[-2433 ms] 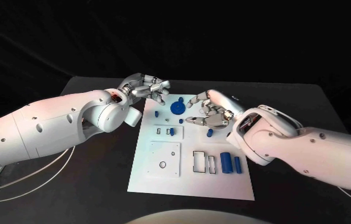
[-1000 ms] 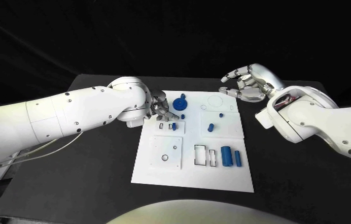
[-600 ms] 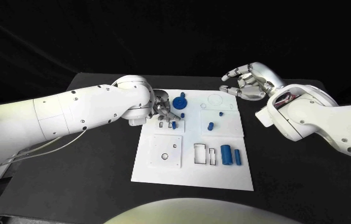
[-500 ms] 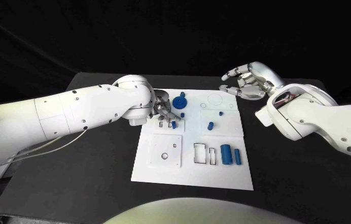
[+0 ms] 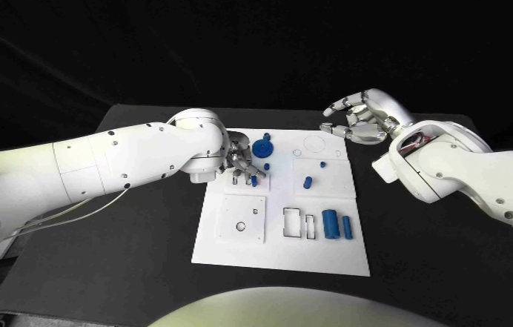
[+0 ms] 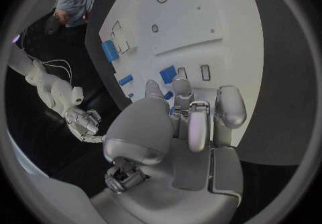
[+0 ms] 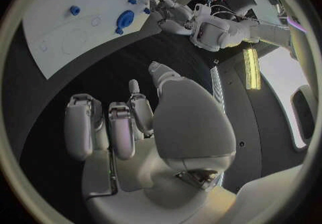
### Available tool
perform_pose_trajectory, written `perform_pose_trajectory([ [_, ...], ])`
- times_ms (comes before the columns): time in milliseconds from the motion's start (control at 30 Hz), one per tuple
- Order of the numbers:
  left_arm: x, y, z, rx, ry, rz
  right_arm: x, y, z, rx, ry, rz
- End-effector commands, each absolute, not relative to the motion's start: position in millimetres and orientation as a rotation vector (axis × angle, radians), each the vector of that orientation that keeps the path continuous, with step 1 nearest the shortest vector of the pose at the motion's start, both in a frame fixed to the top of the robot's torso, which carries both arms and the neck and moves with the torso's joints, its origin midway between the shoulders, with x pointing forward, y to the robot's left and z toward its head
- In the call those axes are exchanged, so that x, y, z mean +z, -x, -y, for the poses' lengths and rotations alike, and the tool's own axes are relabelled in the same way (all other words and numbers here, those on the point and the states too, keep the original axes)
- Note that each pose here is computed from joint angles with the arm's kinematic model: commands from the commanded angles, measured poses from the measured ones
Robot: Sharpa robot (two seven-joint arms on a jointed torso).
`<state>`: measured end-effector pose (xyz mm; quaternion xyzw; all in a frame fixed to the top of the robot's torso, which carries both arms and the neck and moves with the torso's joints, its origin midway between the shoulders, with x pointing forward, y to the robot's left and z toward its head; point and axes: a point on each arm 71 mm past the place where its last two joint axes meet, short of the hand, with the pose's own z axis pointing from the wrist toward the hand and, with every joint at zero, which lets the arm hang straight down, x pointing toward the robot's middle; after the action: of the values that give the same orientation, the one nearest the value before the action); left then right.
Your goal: Assemble the parts on the task board
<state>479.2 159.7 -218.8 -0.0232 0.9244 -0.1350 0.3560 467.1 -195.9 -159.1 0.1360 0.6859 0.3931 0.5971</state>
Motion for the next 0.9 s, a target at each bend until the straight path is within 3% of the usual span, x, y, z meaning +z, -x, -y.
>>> perform_pose_trajectory([
  [33,-218.5,-478.2,-157.1,-0.348,0.034,-2.407,-160.3,-467.0,194.6,0.913,-0.302,-1.608],
  [900,-220.7,-477.0,-154.1,-0.354,0.018,-2.425,-161.9,-467.9,194.9,0.908,-0.304,-1.62],
])
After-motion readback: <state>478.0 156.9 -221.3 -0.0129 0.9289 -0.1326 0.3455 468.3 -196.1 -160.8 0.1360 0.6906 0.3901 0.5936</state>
